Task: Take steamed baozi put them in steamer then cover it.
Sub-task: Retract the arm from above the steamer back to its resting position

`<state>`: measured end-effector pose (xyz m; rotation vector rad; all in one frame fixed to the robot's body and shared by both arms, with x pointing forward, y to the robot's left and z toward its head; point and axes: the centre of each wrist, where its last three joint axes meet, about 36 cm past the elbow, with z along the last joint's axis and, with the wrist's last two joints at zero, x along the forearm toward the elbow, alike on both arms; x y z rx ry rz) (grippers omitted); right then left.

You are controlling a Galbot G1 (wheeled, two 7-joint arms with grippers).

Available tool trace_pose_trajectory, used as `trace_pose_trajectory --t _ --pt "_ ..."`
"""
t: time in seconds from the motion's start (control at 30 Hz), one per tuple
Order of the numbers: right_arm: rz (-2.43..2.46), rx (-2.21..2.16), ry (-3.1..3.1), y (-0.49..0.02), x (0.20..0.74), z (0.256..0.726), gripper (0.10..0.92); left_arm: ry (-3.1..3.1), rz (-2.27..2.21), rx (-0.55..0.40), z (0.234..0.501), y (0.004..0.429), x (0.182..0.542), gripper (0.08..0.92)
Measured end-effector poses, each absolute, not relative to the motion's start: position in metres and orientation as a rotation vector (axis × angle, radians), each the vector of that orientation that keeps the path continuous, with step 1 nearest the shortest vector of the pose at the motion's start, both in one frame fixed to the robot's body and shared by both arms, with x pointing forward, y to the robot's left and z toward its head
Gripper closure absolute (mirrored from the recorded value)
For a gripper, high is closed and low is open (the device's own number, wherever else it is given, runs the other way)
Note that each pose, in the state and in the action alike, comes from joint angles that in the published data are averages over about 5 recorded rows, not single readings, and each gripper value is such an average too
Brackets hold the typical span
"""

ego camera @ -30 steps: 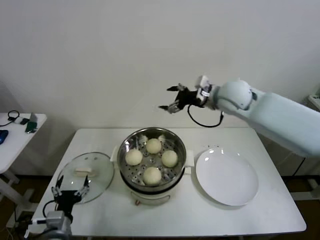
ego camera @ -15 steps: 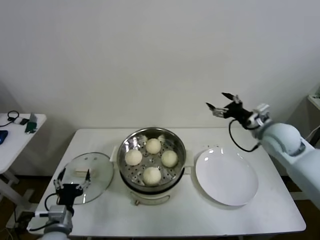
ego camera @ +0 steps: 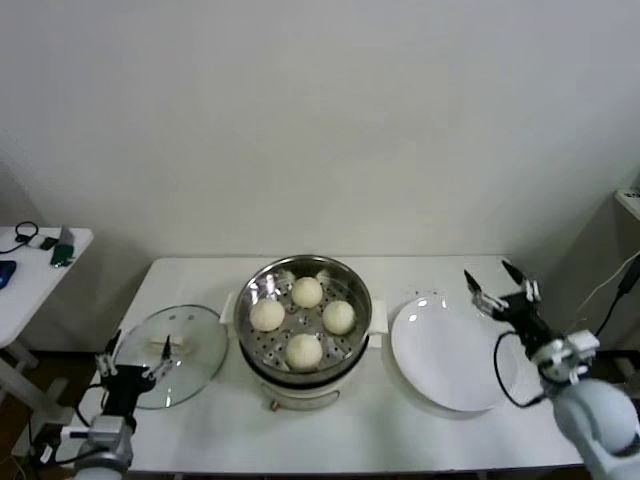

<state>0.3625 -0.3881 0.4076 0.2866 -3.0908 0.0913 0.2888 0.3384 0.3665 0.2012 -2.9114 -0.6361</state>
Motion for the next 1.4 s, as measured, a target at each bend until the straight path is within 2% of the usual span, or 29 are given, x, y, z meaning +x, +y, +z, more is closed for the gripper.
trace_pose_trajectory --t 0.13,0.23,0.37,0.5,0.93,1.4 --pt "0.047 0.213 -3.064 -0.378 0.321 0.371 0.200 -2.886 -0.815 0.209 0.360 0.345 0.290 0.177" --pt "0.025 0.167 -3.059 -0.367 0.297 0.351 0.200 -2.822 -1.030 0.251 0.353 0.353 0.291 0.177" --pt "0.000 0.112 -3.068 -0.351 0.280 0.334 0.200 -2.695 -1.351 0.299 0.337 0.365 0.292 0.177" --pt "-0.025 0.071 -3.076 -0.337 0.270 0.324 0.200 -2.568 -1.622 0.304 0.318 0.374 0.291 0.177" --pt "-0.064 0.020 -3.084 -0.312 0.254 0.305 0.200 -2.298 -2.110 0.157 0.262 0.398 0.291 0.177" --pt "-0.080 -0.003 -3.088 -0.305 0.240 0.298 0.200 -2.171 -2.240 0.049 0.238 0.408 0.320 0.177"
